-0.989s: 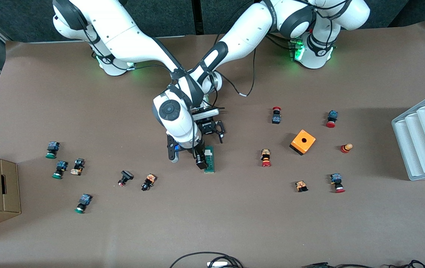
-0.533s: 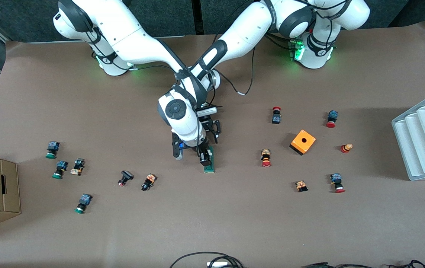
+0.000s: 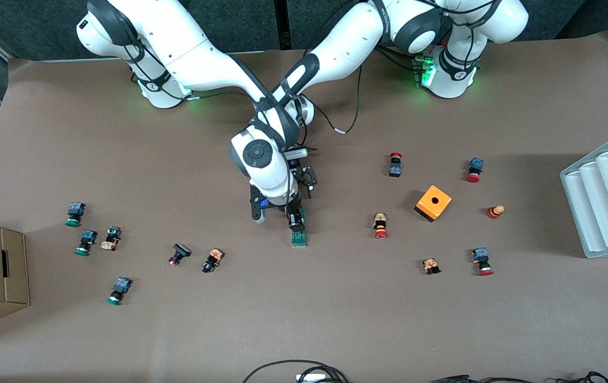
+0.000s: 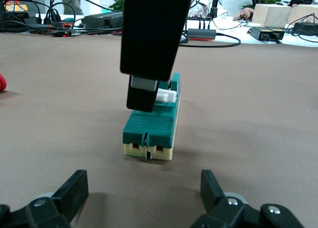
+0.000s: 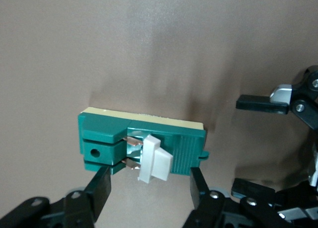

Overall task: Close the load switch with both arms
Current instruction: 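Swing the white handle upward with the right gripper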

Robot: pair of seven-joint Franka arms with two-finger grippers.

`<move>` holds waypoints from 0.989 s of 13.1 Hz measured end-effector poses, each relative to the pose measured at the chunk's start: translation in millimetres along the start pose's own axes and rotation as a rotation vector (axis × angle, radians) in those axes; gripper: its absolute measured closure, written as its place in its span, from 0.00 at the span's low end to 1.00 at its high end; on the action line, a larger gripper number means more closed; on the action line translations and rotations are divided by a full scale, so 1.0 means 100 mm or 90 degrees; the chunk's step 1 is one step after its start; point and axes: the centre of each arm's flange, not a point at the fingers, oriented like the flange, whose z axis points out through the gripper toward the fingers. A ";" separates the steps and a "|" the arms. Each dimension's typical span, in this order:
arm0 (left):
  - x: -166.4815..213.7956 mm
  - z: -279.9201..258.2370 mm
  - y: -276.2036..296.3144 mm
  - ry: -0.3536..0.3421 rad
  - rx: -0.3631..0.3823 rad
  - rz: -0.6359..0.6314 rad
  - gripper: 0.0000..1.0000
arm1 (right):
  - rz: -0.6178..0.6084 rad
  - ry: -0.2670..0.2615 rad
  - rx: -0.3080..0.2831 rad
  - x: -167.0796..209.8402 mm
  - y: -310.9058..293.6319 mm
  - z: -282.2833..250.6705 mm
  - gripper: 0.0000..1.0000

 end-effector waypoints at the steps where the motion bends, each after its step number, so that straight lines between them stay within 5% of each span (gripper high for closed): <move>1: 0.00 0.00 0.00 0.002 -0.002 0.002 0.00 | -0.003 0.002 0.000 0.00 0.01 0.01 0.26; 7: -0.07 0.03 -0.05 0.036 -0.021 0.029 0.00 | -0.034 0.006 0.032 -0.04 -0.01 -0.03 0.38; 13: -0.08 0.03 -0.06 0.039 -0.023 0.032 0.00 | -0.059 0.010 0.058 0.03 0.08 0.02 0.38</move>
